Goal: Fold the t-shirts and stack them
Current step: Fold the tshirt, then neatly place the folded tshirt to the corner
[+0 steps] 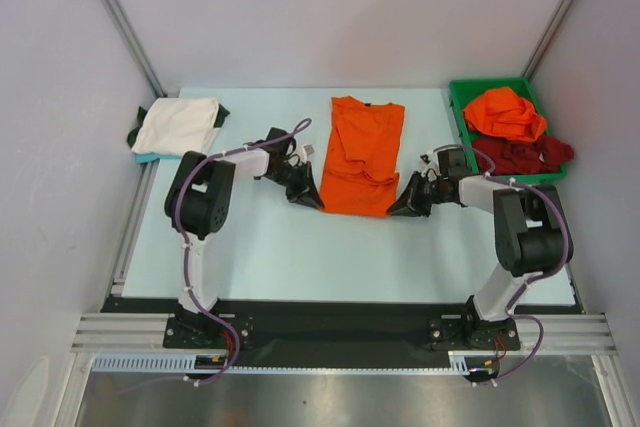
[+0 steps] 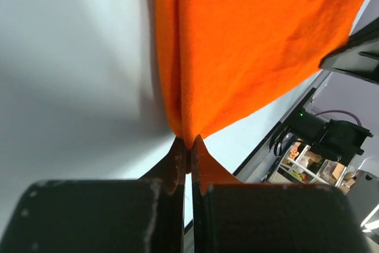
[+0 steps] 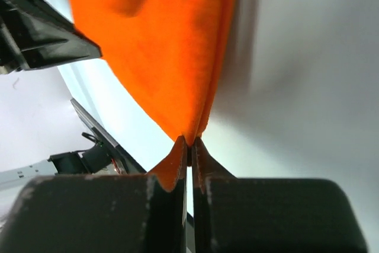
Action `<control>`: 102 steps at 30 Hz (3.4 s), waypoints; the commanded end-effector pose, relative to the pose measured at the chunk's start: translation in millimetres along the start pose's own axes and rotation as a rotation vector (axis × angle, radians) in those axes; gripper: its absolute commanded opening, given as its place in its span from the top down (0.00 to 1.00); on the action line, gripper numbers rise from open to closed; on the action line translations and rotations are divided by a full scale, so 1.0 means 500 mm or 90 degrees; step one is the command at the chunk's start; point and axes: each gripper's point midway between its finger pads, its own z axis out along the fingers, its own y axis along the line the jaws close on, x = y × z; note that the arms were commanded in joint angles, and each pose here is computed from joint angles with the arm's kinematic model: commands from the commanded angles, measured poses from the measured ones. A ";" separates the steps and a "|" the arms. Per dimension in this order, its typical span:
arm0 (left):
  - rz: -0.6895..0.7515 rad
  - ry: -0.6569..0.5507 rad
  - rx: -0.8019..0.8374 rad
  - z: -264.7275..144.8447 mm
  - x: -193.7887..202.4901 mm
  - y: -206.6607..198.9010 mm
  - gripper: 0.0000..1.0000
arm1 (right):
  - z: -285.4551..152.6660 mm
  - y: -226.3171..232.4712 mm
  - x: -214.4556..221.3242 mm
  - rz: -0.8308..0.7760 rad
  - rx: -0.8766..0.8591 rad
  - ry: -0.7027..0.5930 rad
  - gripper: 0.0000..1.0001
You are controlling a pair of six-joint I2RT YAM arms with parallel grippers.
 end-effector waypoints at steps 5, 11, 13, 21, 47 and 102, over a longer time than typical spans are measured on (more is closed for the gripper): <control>0.108 -0.091 0.051 -0.106 -0.017 -0.126 1.00 | -0.098 0.107 -0.006 -0.099 -0.053 -0.023 1.00; 0.117 -0.107 0.074 -0.147 0.009 -0.166 1.00 | -0.142 0.148 -0.001 -0.144 -0.066 -0.040 1.00; 0.119 -0.110 0.078 -0.155 0.017 -0.171 1.00 | -0.154 0.158 0.003 -0.155 -0.068 -0.042 1.00; 0.150 -0.136 0.095 -0.188 0.034 -0.216 1.00 | -0.199 0.202 0.015 -0.193 -0.081 -0.049 1.00; 0.175 -0.178 0.064 -0.189 -0.042 -0.211 1.00 | -0.172 0.180 -0.032 -0.196 -0.073 -0.093 1.00; 0.198 -0.153 0.117 0.039 -0.346 -0.055 0.35 | 0.114 0.038 -0.367 -0.194 0.034 -0.082 0.39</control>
